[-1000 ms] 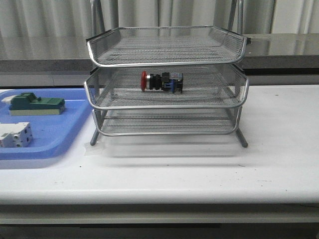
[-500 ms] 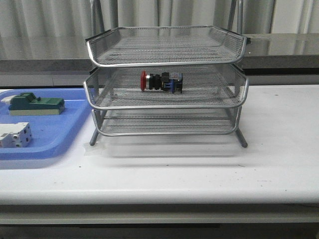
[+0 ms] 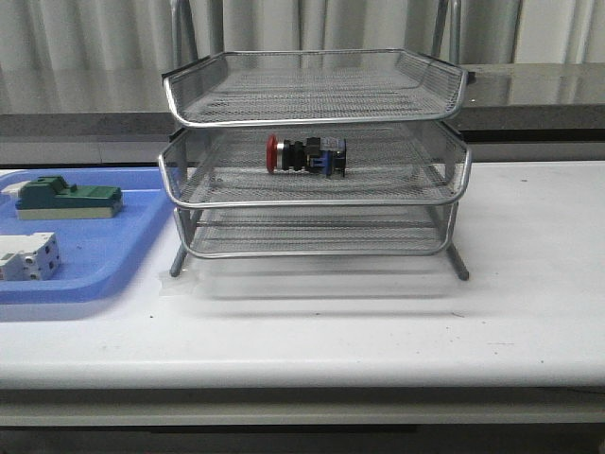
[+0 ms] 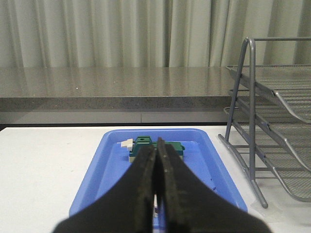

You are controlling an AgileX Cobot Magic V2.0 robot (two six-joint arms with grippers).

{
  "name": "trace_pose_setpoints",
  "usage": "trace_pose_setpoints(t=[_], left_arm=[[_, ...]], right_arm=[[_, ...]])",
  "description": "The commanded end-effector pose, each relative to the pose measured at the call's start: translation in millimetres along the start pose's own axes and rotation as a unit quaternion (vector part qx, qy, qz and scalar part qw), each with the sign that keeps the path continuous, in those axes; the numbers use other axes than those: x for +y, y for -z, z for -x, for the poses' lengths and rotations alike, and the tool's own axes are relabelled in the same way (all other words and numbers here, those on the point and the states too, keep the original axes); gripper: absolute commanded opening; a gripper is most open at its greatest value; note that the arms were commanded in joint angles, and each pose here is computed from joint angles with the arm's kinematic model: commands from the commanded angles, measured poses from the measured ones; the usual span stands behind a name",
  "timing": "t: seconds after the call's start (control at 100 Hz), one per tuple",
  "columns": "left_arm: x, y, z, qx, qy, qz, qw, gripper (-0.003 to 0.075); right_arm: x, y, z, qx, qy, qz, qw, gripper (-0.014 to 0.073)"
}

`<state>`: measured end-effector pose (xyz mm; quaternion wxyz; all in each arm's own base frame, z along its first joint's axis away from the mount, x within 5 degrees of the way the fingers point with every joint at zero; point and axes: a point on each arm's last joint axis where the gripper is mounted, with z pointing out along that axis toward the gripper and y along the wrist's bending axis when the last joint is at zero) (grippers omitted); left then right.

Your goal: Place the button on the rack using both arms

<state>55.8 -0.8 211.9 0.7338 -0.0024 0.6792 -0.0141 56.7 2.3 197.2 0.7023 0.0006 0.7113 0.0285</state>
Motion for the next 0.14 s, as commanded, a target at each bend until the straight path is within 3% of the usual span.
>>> trace_pose_setpoints(t=[0.0,0.13], left_arm=[[-0.8,1.5,-6.8,-0.032,0.006,-0.006,0.999,-0.002],[-0.8,1.5,-6.8,-0.032,0.006,-0.006,0.999,-0.002]], right_arm=[[0.2,3.0,13.7,-0.062,0.004,-0.001,0.998,-0.0059],[0.2,3.0,13.7,-0.062,0.004,-0.001,0.998,-0.0059]])
